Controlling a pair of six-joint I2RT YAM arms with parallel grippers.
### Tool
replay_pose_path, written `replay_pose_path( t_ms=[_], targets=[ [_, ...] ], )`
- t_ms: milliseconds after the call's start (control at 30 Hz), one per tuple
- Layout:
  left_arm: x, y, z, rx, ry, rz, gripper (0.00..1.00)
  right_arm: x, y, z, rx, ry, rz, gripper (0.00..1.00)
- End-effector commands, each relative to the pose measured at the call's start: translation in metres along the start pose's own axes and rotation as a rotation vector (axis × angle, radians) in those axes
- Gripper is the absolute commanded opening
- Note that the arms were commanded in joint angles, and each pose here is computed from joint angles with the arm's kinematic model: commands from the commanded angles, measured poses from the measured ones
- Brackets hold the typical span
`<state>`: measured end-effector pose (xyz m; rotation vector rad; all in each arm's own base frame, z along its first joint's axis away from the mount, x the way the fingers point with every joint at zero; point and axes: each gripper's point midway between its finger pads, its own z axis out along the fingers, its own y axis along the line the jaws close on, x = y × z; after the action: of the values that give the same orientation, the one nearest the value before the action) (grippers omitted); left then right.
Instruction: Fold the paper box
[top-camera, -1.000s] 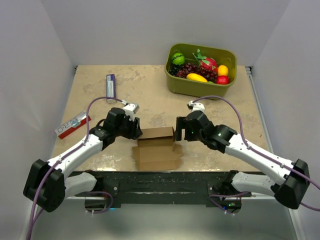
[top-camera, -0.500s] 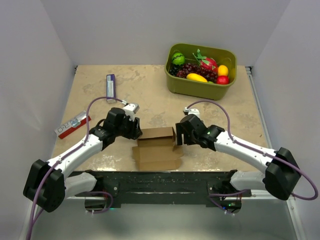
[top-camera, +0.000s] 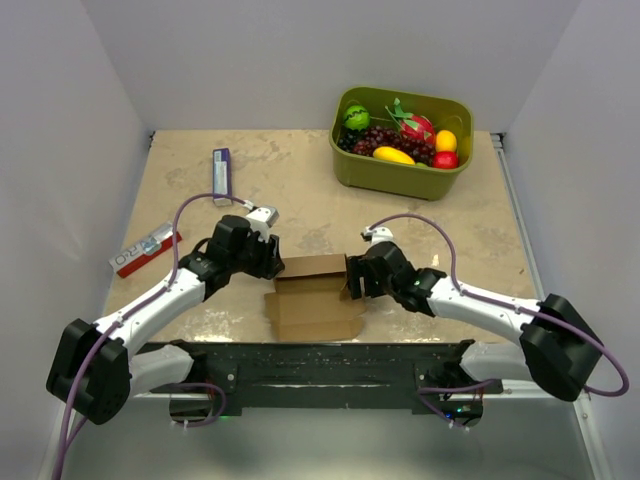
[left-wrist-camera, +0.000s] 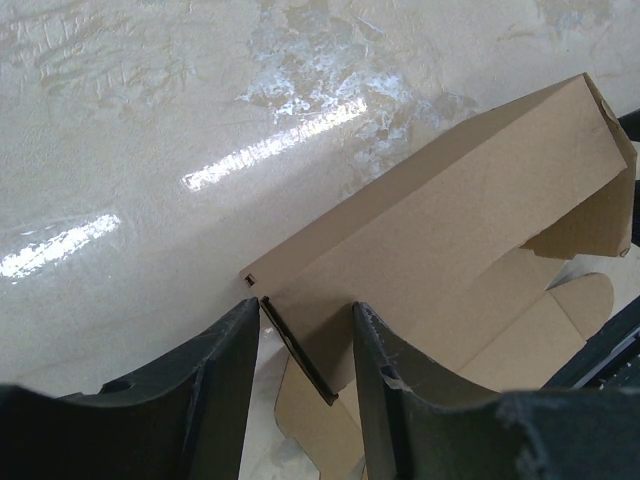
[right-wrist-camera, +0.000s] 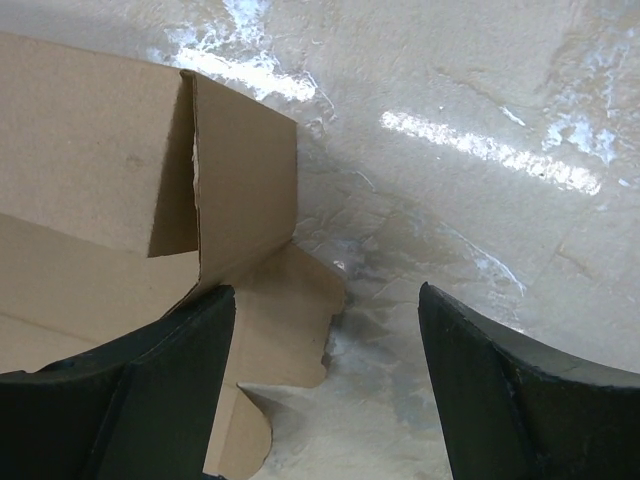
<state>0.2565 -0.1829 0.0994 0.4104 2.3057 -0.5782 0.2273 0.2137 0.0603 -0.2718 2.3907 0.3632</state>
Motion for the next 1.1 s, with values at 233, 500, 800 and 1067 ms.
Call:
replay_pose_path(
  t_ms=[233, 500, 800, 1067],
  targets=[
    [-0.007, -0.002, -0.002, 0.021, -0.011, 0.049, 0.46, -0.036, 0.026, -0.001, -0.178, -0.270, -0.076, 0.77],
    [-0.008, -0.002, -0.003, 0.023, -0.013, 0.056, 0.46, -0.042, 0.030, 0.001, -0.220, -0.349, -0.120, 0.76],
    [-0.008, -0.003, -0.003, 0.024, -0.012, 0.059, 0.45, -0.041, 0.039, 0.014, -0.256, -0.379, -0.131, 0.72],
    [-0.007, -0.003, -0.002, 0.028, -0.009, 0.063, 0.45, -0.041, 0.036, 0.015, -0.240, -0.423, -0.104, 0.63]
  ],
)
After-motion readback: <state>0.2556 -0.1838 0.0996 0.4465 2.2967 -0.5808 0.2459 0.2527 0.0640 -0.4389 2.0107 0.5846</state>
